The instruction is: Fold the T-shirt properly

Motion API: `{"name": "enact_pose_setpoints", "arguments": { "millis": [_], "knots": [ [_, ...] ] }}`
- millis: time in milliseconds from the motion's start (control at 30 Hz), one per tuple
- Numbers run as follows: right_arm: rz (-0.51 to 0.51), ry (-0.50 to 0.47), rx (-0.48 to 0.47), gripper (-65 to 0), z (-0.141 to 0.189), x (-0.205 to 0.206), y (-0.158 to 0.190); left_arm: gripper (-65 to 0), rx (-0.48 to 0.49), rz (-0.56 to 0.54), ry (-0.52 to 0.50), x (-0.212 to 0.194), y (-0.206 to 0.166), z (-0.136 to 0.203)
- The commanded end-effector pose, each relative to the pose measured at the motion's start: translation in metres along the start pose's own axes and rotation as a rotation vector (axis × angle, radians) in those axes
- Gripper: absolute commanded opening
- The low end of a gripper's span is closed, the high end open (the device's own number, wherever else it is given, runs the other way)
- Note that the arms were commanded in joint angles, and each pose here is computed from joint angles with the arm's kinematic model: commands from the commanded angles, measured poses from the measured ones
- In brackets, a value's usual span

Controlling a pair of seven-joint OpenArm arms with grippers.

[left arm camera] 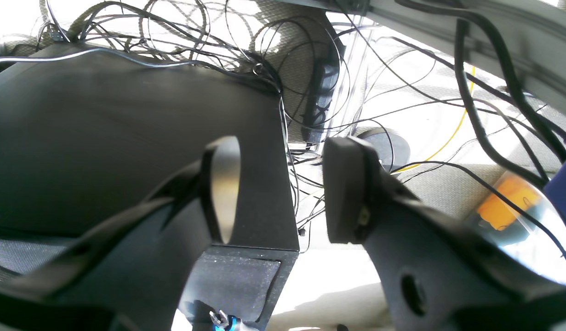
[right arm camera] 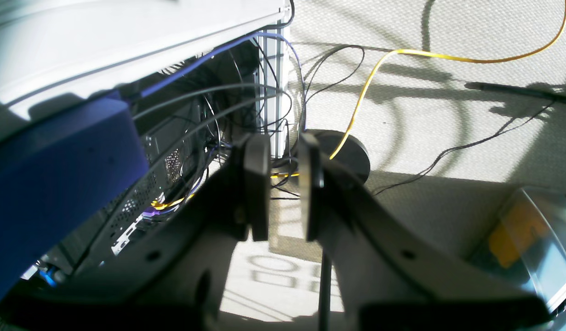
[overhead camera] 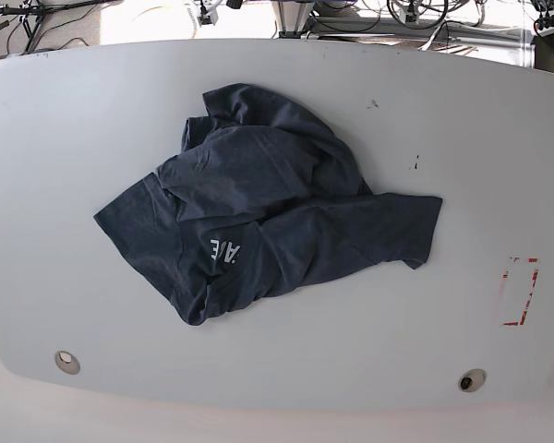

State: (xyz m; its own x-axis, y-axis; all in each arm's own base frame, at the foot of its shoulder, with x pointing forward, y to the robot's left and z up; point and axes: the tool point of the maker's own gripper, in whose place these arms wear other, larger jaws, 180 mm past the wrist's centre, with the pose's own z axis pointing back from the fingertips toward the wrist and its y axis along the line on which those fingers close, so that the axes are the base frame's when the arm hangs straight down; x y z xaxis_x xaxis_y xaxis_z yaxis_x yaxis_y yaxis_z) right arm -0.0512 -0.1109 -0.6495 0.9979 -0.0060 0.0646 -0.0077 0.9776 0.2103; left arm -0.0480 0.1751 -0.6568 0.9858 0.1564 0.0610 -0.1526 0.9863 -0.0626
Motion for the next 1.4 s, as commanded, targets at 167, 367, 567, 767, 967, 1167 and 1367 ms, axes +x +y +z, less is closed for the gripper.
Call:
{"name": "enact_pose_setpoints", "arguments": {
  "millis": [167, 367, 567, 767, 967, 1167, 1367],
  "knots": [
    [0.022, -0.006, -0.003, -55.0, 0.002, -0.001, 0.002, -38.1, -0.018, -0.019, 0.018, -0.009, -0.001, 0.002],
    [0.018, -0.002, -0.004, -55.0, 0.003, -0.006, 0.002, -38.3, -0.016, -0.016, 0.018, -0.009, 0.000, 0.002],
    [0.014, 0.012, -0.008, -55.0, 0.004, -0.015, 0.000, -38.4, -0.012, -0.015, 0.020, -0.011, 0.001, 0.002],
    [0.025, 0.005, -0.007, -55.1, 0.005, -0.015, 0.001, -38.8, -0.010, -0.013, 0.023, -0.014, 0.001, 0.002],
    [0.038, -0.014, -0.009, -55.2, 0.008, -0.016, 0.002, -39.6, -0.005, -0.005, 0.024, -0.018, 0.003, 0.004],
    [0.053, -0.072, -0.042, -55.4, 0.025, -0.023, 0.000, -41.5, 0.018, 0.003, 0.020, -0.034, 0.017, 0.011],
    [0.072, -0.096, -0.058, -55.3, 0.038, -0.028, -0.002, -39.9, 0.037, 0.005, 0.007, -0.042, 0.027, 0.017]
  ]
}}
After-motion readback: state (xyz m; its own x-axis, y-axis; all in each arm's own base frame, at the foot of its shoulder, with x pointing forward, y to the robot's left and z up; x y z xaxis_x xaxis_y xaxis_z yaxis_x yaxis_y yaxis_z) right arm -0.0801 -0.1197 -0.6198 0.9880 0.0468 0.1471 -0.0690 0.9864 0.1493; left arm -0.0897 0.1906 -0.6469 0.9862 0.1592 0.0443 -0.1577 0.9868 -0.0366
